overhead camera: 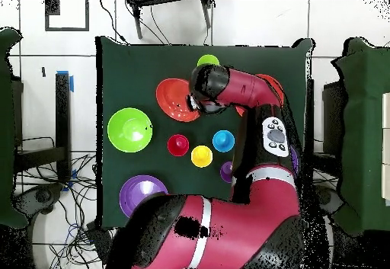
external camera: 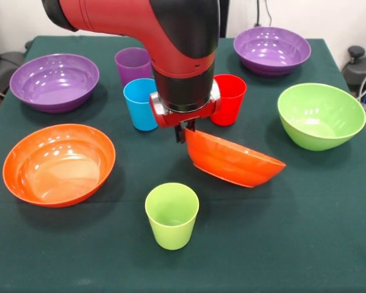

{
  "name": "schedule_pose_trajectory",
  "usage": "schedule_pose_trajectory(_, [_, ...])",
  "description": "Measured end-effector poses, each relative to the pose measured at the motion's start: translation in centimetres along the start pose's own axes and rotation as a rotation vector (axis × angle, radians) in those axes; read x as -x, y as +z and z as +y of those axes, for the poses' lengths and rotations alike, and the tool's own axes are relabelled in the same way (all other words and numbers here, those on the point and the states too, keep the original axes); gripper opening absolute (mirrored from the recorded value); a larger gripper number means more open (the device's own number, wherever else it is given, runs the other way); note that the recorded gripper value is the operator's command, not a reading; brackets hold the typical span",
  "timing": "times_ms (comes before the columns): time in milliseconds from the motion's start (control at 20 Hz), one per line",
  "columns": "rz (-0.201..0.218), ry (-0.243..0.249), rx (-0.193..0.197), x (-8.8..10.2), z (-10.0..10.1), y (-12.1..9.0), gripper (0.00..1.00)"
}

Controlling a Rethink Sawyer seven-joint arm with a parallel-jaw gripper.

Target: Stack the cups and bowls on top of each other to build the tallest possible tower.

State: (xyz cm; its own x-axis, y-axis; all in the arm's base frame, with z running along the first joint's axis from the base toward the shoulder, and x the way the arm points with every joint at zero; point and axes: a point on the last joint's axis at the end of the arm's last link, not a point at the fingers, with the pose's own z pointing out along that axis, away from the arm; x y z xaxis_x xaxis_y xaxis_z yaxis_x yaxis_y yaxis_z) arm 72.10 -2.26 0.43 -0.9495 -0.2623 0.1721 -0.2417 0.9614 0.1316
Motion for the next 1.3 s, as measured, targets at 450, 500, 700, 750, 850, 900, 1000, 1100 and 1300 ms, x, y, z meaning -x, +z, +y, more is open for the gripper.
schedule_pose_trajectory(450, [0.08,0.01,0.028,-1.5,-0.2,1.0,0.0])
schedule_pose_trajectory(500, [0.082,0.011,0.029,-1.5,-0.2,1.0,0.0])
schedule_pose_trajectory(700, [0.087,0.011,0.031,-1.6,-0.2,1.3,0.0])
schedule_pose_trajectory(750, [0.088,0.011,0.032,-1.6,-0.2,1.3,0.0])
schedule_pose_trajectory(850, [0.091,0.011,0.034,-1.7,-0.1,1.4,0.0])
schedule_pose_trajectory(900, [0.093,0.011,0.035,-1.7,-0.1,1.4,0.0])
schedule_pose_trajectory(1000, [0.099,0.012,0.038,-1.8,-0.1,1.4,0.0])
schedule_pose_trajectory(1100, [0.106,0.012,0.043,-1.9,0.0,1.5,0.0])
schedule_pose_trajectory(1300, [0.127,0.012,0.054,-2.1,0.1,1.6,0.0])
